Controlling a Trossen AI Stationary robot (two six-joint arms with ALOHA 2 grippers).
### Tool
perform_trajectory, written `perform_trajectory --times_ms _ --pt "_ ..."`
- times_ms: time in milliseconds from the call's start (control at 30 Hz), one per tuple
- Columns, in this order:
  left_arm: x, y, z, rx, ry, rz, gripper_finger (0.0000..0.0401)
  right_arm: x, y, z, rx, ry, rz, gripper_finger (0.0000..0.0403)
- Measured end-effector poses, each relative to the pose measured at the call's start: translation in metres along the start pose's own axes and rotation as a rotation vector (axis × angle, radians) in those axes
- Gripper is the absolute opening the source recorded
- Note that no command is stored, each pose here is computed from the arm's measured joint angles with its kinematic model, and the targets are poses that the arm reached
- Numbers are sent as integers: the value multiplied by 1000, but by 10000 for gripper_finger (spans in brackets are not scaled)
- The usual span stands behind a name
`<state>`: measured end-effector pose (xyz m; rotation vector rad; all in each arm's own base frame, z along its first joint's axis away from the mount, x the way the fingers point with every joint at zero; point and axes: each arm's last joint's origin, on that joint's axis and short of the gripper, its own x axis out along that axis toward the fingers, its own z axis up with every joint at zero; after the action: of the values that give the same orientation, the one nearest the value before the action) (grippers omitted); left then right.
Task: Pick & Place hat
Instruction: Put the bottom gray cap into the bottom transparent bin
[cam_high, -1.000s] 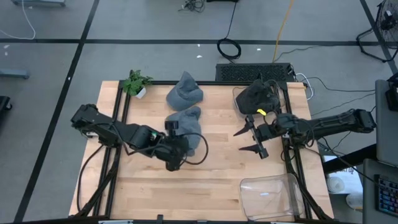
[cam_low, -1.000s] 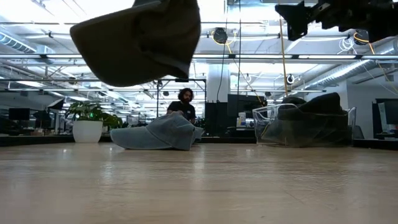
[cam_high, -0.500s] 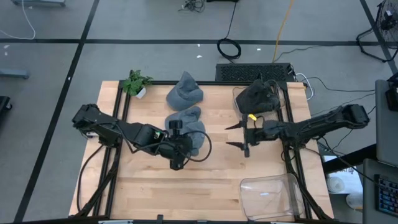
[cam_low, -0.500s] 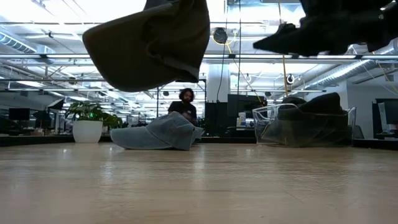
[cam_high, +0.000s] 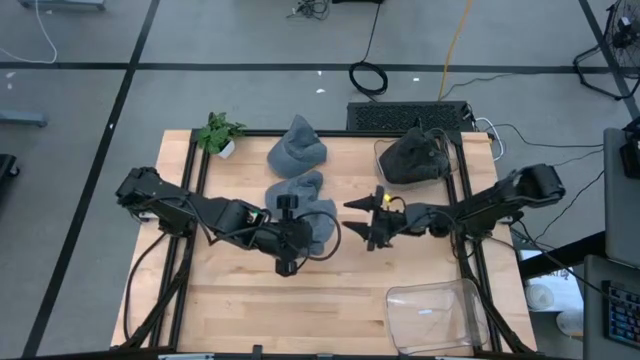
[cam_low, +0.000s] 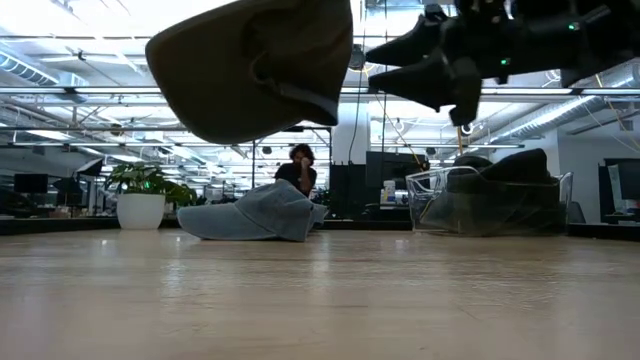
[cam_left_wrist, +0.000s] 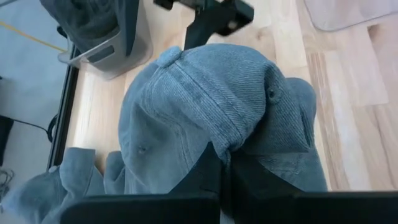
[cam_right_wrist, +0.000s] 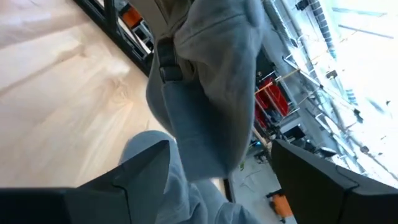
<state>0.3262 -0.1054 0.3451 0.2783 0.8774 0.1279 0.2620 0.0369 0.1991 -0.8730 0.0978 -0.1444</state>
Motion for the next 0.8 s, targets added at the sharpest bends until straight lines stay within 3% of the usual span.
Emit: perform_trajectory --times_ms 400,800 --pt "0 -1 2 8 -17 -39 5 42 -10 19 -73 -20 -47 270" --pt "0 -2 1 10 -12 -43 8 46 -14 30 -33 -84 -25 268"
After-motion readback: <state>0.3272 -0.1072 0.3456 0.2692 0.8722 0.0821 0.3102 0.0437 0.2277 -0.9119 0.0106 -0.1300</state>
